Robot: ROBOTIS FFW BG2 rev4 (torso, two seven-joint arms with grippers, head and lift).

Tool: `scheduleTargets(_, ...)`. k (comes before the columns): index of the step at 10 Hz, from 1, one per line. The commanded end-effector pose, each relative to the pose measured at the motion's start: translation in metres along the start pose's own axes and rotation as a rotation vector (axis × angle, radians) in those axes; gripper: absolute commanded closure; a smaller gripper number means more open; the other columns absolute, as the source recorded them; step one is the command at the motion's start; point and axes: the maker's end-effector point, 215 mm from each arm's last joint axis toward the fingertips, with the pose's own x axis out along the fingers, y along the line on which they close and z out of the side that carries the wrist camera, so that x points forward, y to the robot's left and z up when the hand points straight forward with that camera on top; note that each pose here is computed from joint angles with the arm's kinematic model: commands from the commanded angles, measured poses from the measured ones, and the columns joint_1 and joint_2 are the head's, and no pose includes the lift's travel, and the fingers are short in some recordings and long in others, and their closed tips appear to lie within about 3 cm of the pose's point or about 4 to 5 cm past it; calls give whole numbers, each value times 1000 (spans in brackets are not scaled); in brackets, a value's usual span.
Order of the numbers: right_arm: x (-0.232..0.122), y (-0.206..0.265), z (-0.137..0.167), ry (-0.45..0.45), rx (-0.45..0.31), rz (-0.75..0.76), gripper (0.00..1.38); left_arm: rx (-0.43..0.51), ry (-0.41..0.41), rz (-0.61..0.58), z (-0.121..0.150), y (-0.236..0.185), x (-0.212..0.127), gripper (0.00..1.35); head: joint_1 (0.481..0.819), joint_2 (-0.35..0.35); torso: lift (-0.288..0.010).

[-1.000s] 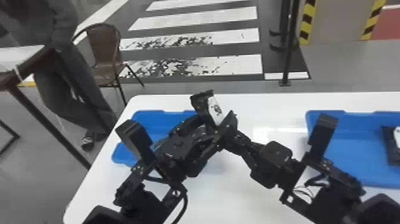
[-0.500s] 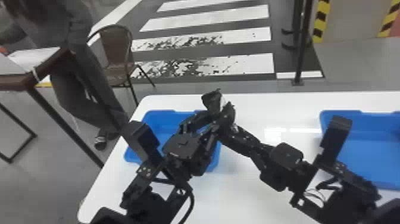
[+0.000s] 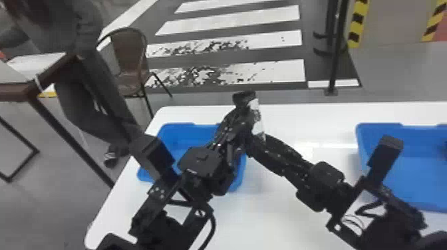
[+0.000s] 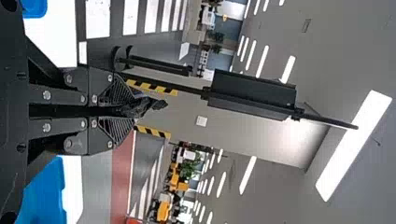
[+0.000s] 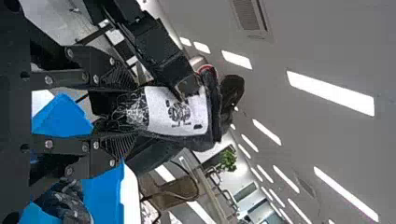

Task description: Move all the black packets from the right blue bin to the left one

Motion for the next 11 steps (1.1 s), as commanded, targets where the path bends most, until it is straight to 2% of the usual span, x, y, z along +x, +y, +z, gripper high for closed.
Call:
scheduleTargets(1,-21,-25,23,-66,-2,-75,22,19,-16,31,6,15,-4,1211,695,260,-140)
scheduleTargets(3,-38,-45,36,-98,-5,-133,188,95,-75,135,26,47,-13,1211,695,228,-140)
scheduleTargets(5,-52,-53,41,-122,3,-176,222,258,-93,264,26,107,-16,1211,695,240,-140)
scheduleTargets(7,-59,-56,46,-139,12,-187,223,463,-9,385,0,177,-11,1211,695,276,-140)
scheduleTargets(8,-59,-55,48,-144,14,-185,222,488,38,418,-26,205,-8,1211,695,295,-140)
scheduleTargets(9,-61,-58,49,-147,14,-192,222,433,60,441,-51,224,-8,1136,695,315,-140)
scheduleTargets(10,-66,-63,52,-145,1,-207,222,405,11,433,-48,220,-12,568,695,329,-140)
scheduleTargets(11,-77,-75,58,-92,-62,-248,222,346,-54,400,-42,200,-14,24,695,331,-140)
